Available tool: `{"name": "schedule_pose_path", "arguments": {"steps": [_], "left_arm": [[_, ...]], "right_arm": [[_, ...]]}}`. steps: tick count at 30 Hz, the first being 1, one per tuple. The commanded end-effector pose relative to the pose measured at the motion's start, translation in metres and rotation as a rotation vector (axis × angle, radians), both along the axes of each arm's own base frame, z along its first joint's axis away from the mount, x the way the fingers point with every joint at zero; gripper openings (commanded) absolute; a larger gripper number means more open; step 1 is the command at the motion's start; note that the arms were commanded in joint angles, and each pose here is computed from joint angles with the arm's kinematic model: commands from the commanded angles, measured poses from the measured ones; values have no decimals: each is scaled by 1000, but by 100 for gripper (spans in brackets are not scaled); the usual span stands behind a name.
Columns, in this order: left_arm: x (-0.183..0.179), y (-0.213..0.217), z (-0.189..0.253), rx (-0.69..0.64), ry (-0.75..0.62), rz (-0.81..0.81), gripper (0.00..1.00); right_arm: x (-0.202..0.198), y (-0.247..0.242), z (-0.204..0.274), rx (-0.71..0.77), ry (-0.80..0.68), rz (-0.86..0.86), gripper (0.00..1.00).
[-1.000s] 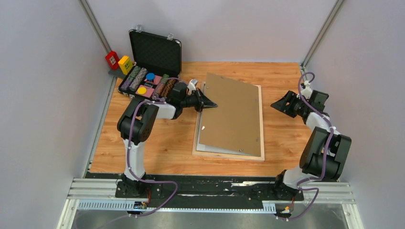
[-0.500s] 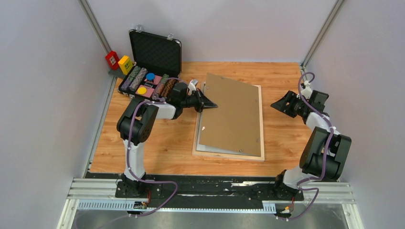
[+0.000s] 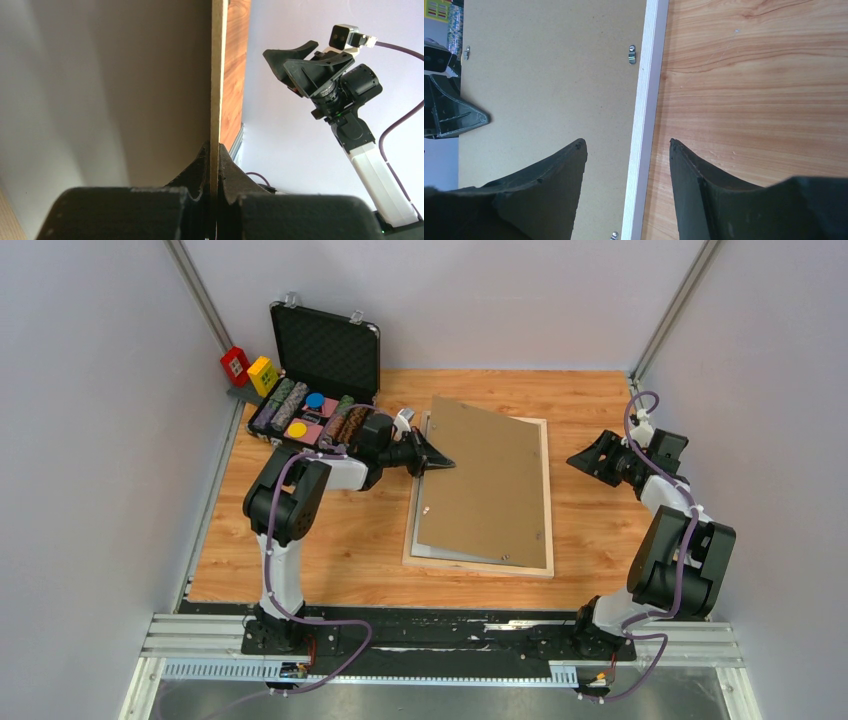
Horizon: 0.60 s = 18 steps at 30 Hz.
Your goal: Put the photo into the frame
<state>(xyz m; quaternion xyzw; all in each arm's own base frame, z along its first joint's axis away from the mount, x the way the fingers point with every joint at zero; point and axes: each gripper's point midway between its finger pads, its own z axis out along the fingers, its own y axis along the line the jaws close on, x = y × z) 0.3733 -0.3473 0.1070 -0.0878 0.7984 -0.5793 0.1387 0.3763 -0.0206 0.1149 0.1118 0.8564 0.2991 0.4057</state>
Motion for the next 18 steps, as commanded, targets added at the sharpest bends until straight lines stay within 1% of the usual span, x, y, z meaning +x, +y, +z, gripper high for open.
{"name": "schedule_pose_path", "arguments": {"steps": [1,11,18], "left_arm": [[-9,-6,33,-35,-73,-37,0],[-4,-12,22,-41,-66,-52,0],[-2,-12,13,-14,-57,-57,0]], "right_arm": [[6,-2,7,-10,-50,13,60],[5,-3,6,-11,-49,10,60],[5,-2,5,-6,-48,15,60]]}}
